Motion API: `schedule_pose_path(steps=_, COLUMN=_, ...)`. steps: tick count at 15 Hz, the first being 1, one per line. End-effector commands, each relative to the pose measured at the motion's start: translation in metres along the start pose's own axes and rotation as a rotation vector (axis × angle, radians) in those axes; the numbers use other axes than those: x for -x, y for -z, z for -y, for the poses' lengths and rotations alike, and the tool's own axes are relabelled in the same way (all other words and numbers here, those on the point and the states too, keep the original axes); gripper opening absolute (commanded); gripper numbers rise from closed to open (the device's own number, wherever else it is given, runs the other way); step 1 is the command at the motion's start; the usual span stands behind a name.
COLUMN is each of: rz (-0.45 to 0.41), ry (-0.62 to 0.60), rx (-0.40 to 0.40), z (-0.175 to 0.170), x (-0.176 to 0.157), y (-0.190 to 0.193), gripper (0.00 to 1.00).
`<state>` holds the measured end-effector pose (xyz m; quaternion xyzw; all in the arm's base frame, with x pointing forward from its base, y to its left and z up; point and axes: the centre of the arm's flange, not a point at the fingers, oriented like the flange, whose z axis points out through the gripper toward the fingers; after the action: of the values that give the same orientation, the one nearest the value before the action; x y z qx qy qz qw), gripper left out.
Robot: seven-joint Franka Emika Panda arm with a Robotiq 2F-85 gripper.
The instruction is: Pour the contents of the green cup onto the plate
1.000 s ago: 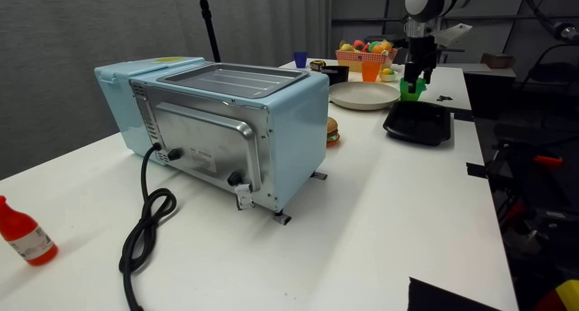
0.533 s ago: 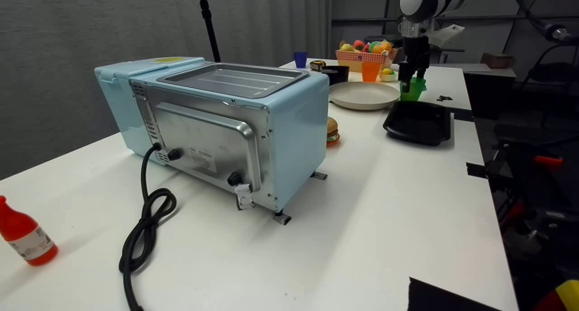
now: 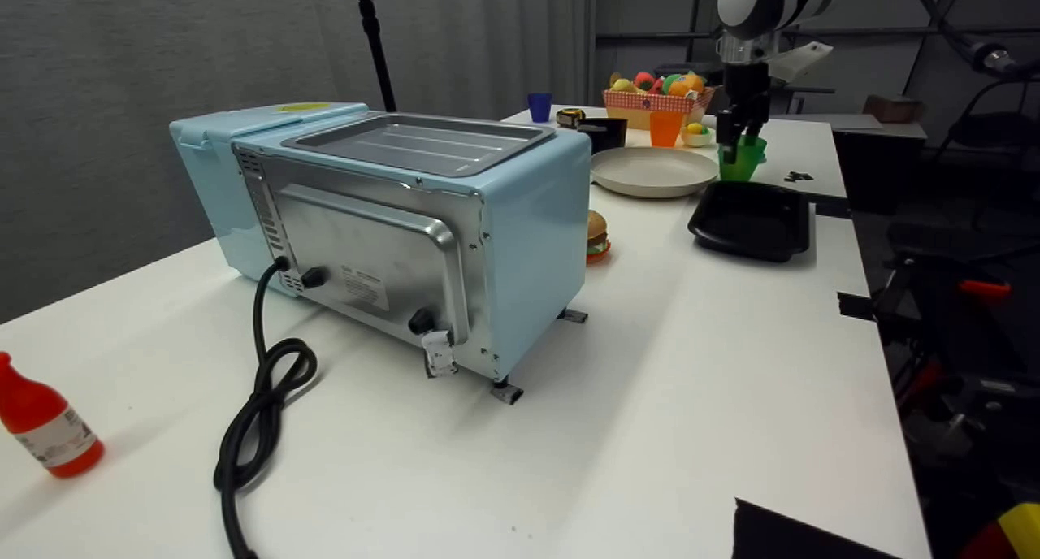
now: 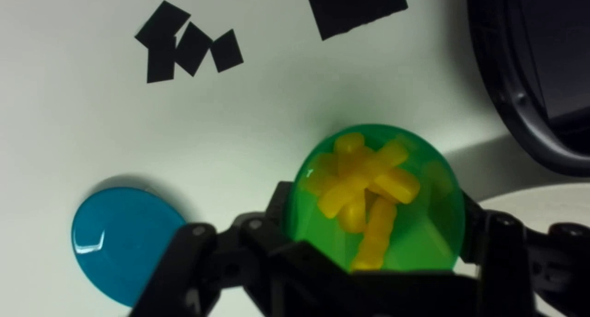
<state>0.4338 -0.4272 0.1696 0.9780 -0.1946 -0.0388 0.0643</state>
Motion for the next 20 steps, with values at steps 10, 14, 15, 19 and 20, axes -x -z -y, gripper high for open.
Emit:
schedule_pose_path(steps=10, rz=-0.087, ry=-0.054, rx=0.006, z=-0.023, x=-0.09, y=0.085, gripper=0.53)
schedule_pose_path(steps=14, rz=-0.16, ry=-0.059, rx=-0.046, z=-0.002, x=-0.101, y=0.102, gripper=0.53)
schedule_pose_path(steps=15, rz=-0.192, ry=-0.057, rx=-0.062, z=0.004, x=-0.098, y=0.107, gripper=0.53)
schedule_pose_path(steps=19, rz=-0.328, ry=-0.058, rx=-0.096, z=0.027, x=-0.094, y=0.12, gripper=0.53)
schedule_pose_path(steps=20, rz=-0.362, ry=-0.054, rx=-0.102, z=0.032, x=-0.094, y=0.124, gripper=0.53)
